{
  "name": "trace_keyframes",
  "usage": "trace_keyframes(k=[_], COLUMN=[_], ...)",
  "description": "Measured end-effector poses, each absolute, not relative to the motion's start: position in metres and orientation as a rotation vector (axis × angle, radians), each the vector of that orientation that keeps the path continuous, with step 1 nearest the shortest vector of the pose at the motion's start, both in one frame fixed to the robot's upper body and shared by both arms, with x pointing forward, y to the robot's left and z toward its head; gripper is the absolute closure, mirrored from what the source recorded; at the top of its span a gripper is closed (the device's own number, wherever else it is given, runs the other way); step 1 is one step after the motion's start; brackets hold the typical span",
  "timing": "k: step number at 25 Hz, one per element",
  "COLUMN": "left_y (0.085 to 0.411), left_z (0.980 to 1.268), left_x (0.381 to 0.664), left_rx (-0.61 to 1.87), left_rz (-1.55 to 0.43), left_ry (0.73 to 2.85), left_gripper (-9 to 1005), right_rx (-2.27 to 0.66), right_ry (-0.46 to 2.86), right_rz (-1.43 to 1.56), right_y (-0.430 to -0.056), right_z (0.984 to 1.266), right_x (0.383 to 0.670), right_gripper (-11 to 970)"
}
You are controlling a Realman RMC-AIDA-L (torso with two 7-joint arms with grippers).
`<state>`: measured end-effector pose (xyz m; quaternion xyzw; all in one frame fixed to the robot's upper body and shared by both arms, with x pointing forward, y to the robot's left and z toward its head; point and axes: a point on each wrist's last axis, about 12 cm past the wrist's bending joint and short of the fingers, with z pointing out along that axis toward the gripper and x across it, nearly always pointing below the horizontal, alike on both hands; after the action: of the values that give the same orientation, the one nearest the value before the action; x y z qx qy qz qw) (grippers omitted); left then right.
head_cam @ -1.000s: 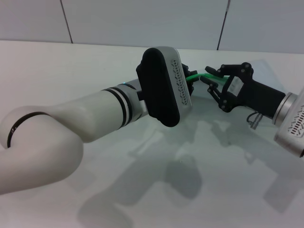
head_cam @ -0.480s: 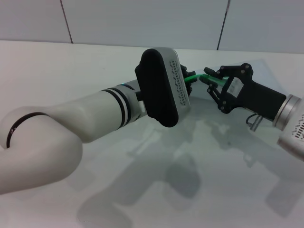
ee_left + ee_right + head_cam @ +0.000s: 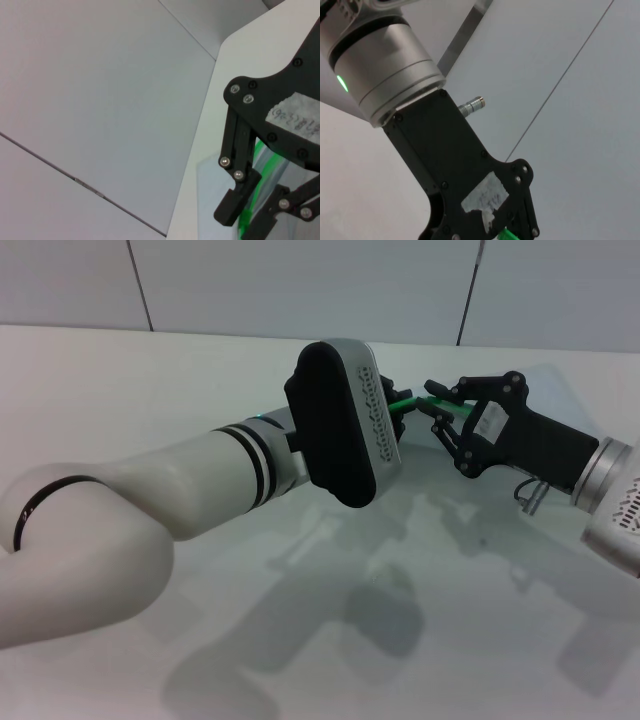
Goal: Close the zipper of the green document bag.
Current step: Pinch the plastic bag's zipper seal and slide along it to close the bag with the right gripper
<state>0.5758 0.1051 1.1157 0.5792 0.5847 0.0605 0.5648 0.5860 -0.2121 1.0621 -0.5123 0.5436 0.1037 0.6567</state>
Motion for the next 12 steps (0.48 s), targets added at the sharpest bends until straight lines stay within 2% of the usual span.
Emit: trace_keyframes(k=[12], left_y=[0.1043], left_z=[1.1168], left_x=[0.5757], left_rx=[1.361], left_rz=[0.141], left_ry=[1.371], left_gripper=[941], right_rx=[-1.173], right_ry=[1.266], right_rz=[0.205], right_y=[-0.2123], right_z=[1.0593], right_x=[0.59], right_gripper=[807])
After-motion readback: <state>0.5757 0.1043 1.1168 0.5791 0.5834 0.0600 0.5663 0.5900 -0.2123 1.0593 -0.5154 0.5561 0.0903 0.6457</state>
